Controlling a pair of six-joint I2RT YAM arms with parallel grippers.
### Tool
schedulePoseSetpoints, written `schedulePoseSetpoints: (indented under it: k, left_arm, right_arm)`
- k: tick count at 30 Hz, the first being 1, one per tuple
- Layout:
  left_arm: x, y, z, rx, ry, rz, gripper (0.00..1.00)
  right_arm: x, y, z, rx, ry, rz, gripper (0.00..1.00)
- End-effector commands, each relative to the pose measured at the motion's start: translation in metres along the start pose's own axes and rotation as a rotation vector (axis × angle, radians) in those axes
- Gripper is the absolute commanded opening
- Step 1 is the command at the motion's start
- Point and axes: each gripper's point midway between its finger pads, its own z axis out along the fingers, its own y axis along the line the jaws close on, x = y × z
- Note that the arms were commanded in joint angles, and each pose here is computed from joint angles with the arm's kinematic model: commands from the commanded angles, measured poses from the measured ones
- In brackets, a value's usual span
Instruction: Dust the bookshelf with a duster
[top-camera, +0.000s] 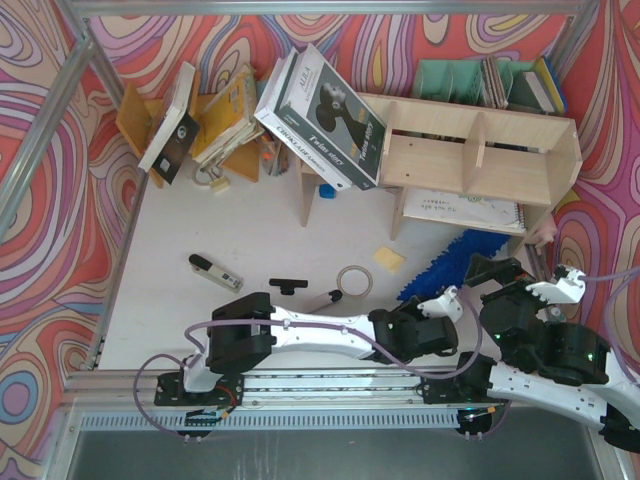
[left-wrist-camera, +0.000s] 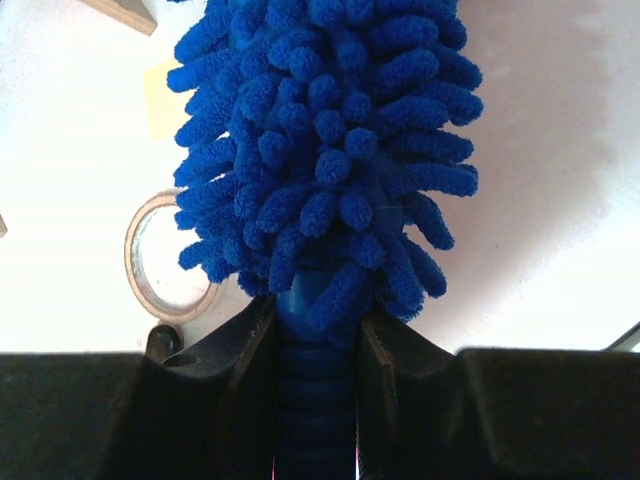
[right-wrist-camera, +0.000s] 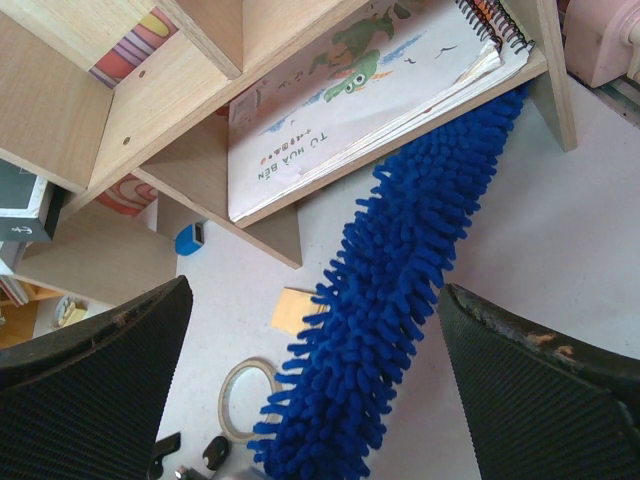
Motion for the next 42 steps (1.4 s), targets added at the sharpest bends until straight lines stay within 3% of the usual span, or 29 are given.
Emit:
schedulePoseSetpoints:
  k: [1, 8, 23, 31, 36, 42]
  left_arm:
    - [-0.006, 0.016, -0.02, -0.07, -0.062, -0.066, 0.0]
    - [0.016, 0.048, -0.043, -0.164, -0.083, -0.16, 0.0]
    - [0.098, 0.103, -0.086, -0.317, 0.012, -0.258, 0.0]
    - [0.106, 0.104, -0.102, -0.304, 0.011, -0.184, 0.0]
    - [0.094, 0.094, -0.13, -0.305, -0.093, -0.096, 0.0]
    - [0.083, 0.064, -0.164, -0.173, -0.178, -0.044, 0.0]
  right_arm:
    - [-0.001, -0.003, 0.001, 0.009, -0.023, -0.004, 0.99]
    - [-0.001, -0.003, 0.001, 0.008, -0.022, -0.004, 0.99]
    - [0.0, -0.002, 0.002, 0.01, -0.021, -0.013, 0.99]
    - [0.0, -0.002, 0.002, 0.012, -0.02, -0.021, 0.99]
    - [0.0, -0.002, 0.002, 0.014, -0.021, -0.029, 0.99]
    - [-0.001, 0.001, 0.003, 0.023, -0.032, -0.058, 0.99]
